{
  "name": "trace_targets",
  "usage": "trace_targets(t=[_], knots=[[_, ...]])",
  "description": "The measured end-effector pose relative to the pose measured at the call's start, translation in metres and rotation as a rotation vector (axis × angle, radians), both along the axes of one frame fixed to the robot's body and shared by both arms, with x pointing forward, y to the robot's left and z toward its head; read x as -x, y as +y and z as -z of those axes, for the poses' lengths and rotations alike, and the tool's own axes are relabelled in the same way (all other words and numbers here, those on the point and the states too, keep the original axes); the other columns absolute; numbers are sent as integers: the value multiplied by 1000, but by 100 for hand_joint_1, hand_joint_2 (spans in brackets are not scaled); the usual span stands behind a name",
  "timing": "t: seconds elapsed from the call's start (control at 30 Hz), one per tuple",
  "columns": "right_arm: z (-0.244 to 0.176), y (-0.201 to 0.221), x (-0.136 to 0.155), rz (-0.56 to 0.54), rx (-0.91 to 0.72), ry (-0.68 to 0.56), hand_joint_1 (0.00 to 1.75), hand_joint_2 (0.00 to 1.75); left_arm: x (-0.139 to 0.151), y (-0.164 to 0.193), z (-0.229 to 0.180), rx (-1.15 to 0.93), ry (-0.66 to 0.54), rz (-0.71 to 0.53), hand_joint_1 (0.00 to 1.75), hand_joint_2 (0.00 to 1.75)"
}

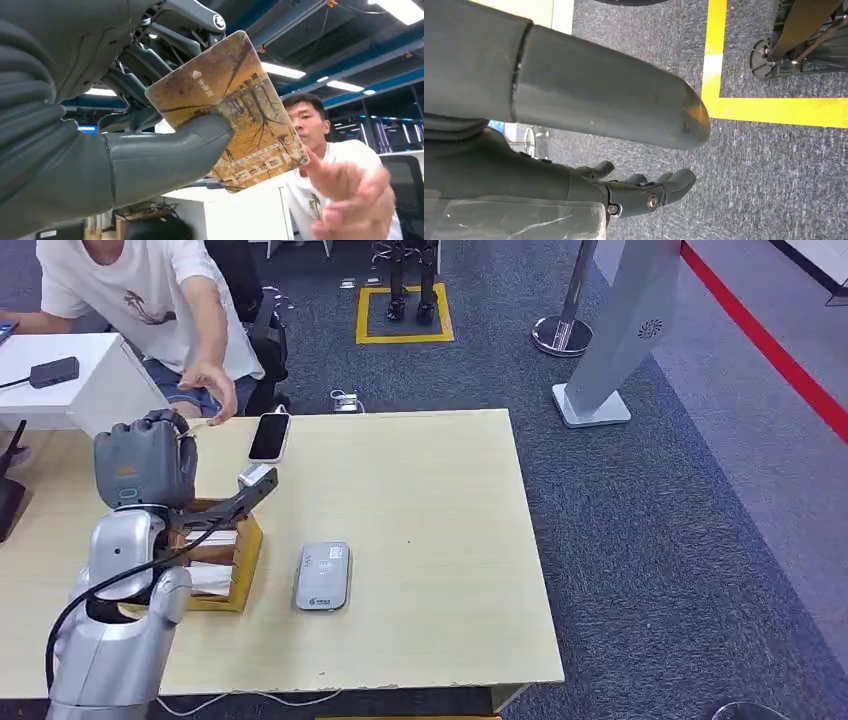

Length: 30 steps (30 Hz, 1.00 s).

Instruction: Pass the card to the sensor for recognition and then transmit it.

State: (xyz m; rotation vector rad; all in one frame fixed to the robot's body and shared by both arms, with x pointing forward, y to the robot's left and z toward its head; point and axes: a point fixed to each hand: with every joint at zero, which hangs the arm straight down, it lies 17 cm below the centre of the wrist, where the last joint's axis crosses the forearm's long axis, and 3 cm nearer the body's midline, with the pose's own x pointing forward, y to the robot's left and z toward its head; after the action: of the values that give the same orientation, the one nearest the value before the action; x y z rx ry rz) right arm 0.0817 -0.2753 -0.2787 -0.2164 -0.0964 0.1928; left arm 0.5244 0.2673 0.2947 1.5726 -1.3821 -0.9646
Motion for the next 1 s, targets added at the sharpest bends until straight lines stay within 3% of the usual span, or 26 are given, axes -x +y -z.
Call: trace_targets(t=[0.33, 0.7, 1.0], knots=[[0, 0, 0, -8, -1, 0, 0, 0, -2, 8, -8, -15, -8, -14, 175, 175], [0, 2, -1, -27, -6, -2, 0, 0, -32, 66, -2, -27, 62, -106, 175, 175], [0, 1, -1, -16, -3, -3, 0, 0, -49, 86, 1, -22, 108, -144, 175, 175]])
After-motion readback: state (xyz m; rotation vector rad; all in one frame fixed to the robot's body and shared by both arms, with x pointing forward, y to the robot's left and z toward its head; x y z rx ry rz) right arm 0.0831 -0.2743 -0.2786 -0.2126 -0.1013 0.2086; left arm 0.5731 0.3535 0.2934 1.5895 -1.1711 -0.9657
